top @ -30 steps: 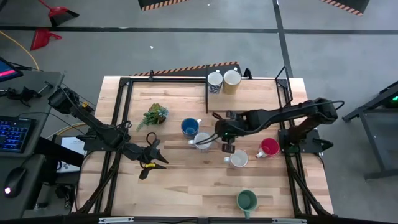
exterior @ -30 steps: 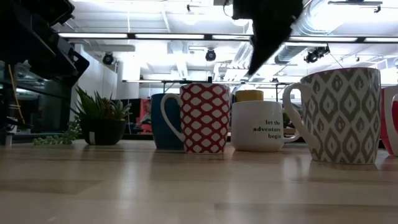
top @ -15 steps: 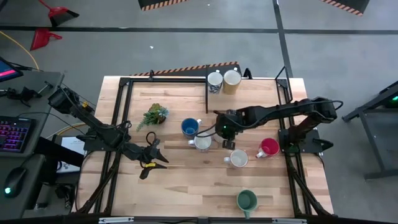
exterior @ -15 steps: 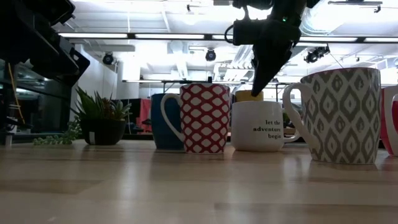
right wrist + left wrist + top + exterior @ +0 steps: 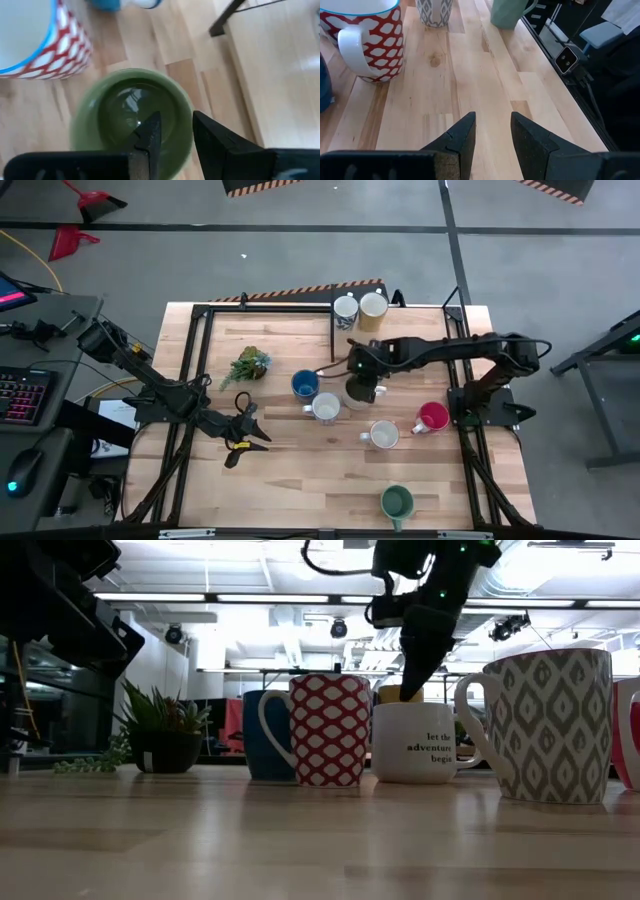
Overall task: Place coffee mugs
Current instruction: Put the white green mug on the shelf
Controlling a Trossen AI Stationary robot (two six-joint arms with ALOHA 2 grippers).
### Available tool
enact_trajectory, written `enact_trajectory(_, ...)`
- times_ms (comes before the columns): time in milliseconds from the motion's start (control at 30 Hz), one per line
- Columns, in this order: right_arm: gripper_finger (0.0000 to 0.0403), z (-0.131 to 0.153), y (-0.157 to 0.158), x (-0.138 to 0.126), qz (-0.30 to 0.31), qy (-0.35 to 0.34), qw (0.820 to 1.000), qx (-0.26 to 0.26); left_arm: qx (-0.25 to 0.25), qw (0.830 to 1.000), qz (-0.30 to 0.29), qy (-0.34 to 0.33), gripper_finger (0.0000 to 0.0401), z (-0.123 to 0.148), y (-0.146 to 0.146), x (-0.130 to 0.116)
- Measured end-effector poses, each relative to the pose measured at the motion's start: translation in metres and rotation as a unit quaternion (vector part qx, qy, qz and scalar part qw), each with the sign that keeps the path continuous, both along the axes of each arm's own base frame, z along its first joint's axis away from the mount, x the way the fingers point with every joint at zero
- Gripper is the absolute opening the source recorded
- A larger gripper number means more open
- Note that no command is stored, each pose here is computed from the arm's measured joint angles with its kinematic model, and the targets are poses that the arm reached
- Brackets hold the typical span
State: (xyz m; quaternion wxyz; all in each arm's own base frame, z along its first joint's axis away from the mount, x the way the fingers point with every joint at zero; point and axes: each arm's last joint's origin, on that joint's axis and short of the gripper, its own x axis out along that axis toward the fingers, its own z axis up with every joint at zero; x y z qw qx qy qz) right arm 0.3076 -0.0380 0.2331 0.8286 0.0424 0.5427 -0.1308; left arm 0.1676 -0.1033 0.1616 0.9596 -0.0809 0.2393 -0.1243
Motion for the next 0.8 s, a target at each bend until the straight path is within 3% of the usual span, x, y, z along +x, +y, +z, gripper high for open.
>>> enact_trajectory(333,0.0092,-0.008,-0.009,-0.001,-0.009,0.029,1.0,0.006,0.001,1.0,0.0,0.001,0.0113,0.0,0.0,0.0)
enact_trajectory(800,0.0092,-0.045,-0.012,0.012,0.006,0.089,0.996,0.012,0.002,1.0,0.0,0.003,0.0113,0.0,0.0,0.0)
